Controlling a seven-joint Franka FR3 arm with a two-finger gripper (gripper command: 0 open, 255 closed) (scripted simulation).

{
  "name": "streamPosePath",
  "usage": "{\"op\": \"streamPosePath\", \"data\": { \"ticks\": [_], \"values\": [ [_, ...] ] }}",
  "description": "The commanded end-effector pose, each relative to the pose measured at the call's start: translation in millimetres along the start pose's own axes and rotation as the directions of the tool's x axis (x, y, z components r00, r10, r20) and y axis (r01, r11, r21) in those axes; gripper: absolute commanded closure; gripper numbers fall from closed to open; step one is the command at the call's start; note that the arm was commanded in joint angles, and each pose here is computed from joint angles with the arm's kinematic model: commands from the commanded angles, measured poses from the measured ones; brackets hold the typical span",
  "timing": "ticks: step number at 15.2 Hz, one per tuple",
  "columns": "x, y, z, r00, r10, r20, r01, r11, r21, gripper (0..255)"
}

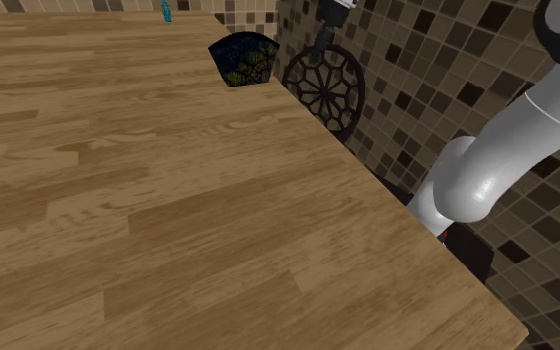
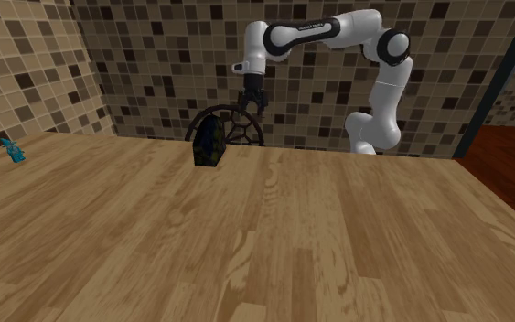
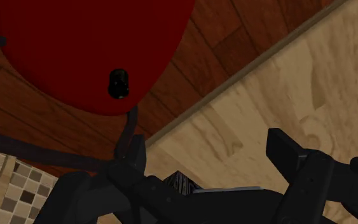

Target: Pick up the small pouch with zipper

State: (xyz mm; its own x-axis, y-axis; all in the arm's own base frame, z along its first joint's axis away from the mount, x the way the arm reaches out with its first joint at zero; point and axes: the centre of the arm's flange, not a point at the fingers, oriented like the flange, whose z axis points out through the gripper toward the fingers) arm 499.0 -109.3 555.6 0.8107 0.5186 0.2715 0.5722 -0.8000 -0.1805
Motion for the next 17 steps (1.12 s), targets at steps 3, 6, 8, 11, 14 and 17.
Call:
{"op": "streamPosePath", "data": {
  "ticks": [3,6,8,11,14,17],
  "values": [
    [40,31,1,0.987,-0.155,-0.053,0.157,0.987,0.042,0],
    [73,50,3,0.961,-0.261,-0.095,0.268,0.961,0.068,0],
    [96,60,4,0.936,-0.329,-0.124,0.340,0.937,0.083,0],
    [126,70,4,0.898,-0.409,-0.162,0.427,0.899,0.098,0],
    [121,73,19,0.898,-0.409,-0.162,0.427,0.899,0.098,0],
    [117,76,34,0.898,-0.409,-0.162,0.427,0.899,0.098,0]
  ]
}}
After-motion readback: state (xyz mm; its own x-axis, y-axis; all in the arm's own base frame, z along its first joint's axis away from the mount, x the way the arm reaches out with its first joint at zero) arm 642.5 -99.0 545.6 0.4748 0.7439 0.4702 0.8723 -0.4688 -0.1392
